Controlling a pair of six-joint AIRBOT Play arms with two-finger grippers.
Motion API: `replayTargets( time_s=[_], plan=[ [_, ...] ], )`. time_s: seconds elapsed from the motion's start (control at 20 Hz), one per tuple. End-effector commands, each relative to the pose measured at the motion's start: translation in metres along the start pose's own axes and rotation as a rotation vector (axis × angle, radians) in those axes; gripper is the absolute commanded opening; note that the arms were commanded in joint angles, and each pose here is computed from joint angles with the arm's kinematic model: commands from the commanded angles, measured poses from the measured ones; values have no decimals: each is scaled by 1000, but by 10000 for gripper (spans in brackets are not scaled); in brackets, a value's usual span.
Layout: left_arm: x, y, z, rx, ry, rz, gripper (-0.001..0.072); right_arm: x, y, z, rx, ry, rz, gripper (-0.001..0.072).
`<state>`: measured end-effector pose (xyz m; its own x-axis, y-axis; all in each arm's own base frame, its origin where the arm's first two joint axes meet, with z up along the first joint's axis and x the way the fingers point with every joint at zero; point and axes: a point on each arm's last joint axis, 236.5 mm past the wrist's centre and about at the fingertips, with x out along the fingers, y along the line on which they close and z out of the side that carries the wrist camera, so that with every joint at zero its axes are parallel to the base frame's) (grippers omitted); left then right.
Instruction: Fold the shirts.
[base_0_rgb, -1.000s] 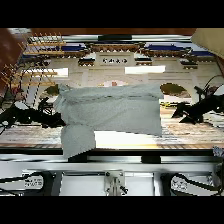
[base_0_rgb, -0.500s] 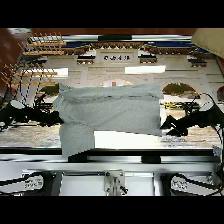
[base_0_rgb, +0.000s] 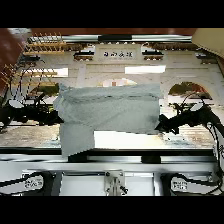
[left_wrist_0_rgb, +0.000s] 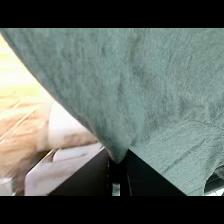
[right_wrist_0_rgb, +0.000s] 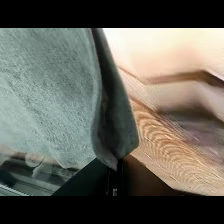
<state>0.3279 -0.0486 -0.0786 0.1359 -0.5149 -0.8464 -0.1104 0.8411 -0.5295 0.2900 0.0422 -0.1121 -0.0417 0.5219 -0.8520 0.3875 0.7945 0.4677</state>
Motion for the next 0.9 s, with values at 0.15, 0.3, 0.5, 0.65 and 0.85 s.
replayTargets(
  time_s=[0.15, 0.3, 0.5, 0.65, 0.85],
  plan=[
    [-94, -55, 76, 213, -266, 19, 41, -95, 106, 24, -361, -250, 171, 66],
    [-273, -161, 118, 483, -747, 75, 42, -262, 198, 19, -686, -738, 139, 66],
    [-524, -314, 0, 792, -1480, 114, 43, -499, 293, -117, -971, -1546, 119, 66],
    [-595, -357, -119, 892, -1786, 112, 42, -550, 298, -211, -1038, -1783, 82, 66],
    [-581, -336, -151, 850, -1721, 230, 43, -524, 277, -226, -989, -1676, 27, 66]
  ],
)
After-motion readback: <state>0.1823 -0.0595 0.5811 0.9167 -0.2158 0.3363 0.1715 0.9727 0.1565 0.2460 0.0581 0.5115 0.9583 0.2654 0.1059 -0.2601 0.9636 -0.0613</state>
